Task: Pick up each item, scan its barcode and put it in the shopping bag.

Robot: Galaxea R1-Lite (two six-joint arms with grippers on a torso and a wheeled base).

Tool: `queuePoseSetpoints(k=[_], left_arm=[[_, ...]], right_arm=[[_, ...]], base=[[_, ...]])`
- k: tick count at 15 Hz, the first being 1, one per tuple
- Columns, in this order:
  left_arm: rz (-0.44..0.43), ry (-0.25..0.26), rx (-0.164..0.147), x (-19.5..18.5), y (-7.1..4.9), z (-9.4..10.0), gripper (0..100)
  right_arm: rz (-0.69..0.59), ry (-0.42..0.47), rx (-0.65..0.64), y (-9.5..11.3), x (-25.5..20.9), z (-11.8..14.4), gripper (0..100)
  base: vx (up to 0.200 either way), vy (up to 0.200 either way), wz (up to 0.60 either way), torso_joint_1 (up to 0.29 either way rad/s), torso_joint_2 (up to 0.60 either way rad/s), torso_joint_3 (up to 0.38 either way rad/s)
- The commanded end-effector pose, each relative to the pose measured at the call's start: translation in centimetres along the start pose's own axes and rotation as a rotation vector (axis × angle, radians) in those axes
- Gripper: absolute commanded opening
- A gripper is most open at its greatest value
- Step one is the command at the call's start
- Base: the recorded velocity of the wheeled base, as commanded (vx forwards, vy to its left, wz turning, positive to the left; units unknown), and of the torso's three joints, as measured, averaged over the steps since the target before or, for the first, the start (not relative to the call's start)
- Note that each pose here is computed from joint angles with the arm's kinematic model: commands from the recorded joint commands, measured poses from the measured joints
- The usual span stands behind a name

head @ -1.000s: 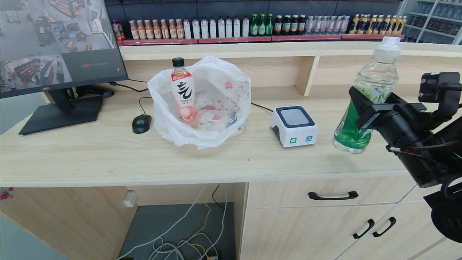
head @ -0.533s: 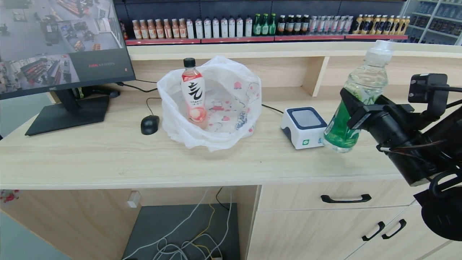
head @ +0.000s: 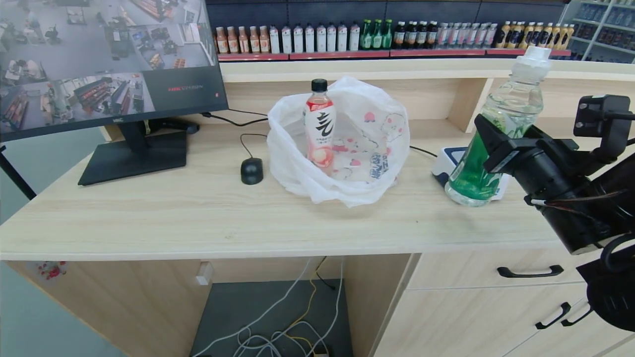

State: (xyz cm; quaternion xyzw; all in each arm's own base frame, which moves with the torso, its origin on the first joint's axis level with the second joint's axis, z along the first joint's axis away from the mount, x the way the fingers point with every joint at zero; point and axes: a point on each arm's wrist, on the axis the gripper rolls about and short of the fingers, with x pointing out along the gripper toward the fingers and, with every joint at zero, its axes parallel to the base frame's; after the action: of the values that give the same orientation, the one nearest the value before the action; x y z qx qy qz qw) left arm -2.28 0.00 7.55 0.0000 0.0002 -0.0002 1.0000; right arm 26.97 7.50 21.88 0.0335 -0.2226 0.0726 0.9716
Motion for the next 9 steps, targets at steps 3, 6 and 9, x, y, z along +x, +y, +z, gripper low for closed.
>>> queuePoseSetpoints(k=[3, 6, 9], left_arm=[[0.000, 0.000, 0.000, 0.0, 0.0, 0.0, 100], [0.000, 0.000, 0.003, 0.0, 0.0, 0.0, 100], [0.000, 0.000, 0.003, 0.0, 0.0, 0.0, 100]], right_arm=[[0.001, -0.025, 0.003, 0.0, -0.4, 1.0, 0], [0.004, -0.039, 0.003, -0.1, -0.7, 1.5, 0], [-0.001, -0.074, 0.003, -0.2, -0.2, 2.2, 0]], base=[[0.000, 0.200, 0.00, 0.002, 0.00, 0.005], [0.000, 0.000, 0.00, 0.000, 0.00, 0.000], [0.000, 0.000, 0.00, 0.000, 0.00, 0.000]])
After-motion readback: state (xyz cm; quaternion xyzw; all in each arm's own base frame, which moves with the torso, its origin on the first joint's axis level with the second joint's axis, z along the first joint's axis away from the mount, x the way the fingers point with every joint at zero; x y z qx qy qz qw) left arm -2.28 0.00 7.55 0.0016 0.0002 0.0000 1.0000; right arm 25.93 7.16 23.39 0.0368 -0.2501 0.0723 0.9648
